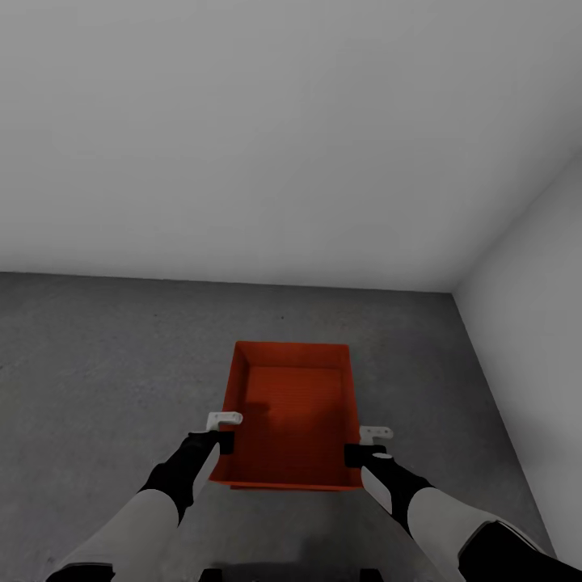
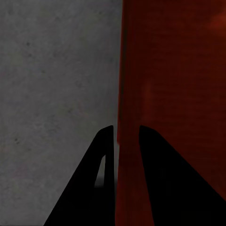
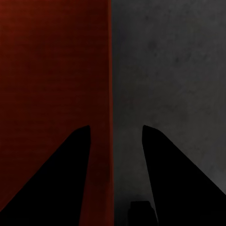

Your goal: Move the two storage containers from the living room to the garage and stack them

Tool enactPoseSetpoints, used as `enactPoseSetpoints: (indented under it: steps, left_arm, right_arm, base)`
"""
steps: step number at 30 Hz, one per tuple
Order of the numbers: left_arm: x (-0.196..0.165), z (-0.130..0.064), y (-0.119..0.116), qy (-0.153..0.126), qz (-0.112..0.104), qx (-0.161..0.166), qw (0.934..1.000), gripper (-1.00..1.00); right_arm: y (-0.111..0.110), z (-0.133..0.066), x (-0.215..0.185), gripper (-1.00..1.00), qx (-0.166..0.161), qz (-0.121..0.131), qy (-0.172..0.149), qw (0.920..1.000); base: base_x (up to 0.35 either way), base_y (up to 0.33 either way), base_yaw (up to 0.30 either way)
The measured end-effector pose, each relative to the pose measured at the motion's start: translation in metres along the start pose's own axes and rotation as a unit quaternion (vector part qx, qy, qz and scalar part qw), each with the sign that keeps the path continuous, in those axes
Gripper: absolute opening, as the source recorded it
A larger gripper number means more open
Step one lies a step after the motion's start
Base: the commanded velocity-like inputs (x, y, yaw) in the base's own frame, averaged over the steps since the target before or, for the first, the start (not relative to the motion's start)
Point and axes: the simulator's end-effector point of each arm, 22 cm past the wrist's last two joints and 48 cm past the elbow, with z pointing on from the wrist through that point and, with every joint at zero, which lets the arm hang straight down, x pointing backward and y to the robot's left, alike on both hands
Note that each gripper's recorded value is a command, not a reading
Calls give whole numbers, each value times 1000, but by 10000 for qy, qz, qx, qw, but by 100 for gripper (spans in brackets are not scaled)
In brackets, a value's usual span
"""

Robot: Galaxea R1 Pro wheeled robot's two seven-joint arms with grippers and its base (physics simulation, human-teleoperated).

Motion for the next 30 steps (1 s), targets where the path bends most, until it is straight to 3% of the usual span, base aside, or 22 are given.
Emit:
enactPoseSetpoints:
  steps: [18, 30]
  left_arm:
    - [5, 18, -2, 29, -4, -3, 10000, -100]
    - [4, 18, -2, 27, -7, -1, 10000, -100]
  right_arm:
    - [0, 17, 6, -100, -1, -2, 29, 10000]
    - [0, 17, 6, -100, 0, -3, 27, 10000]
  base:
    - [0, 0, 0]
    - [0, 0, 0]
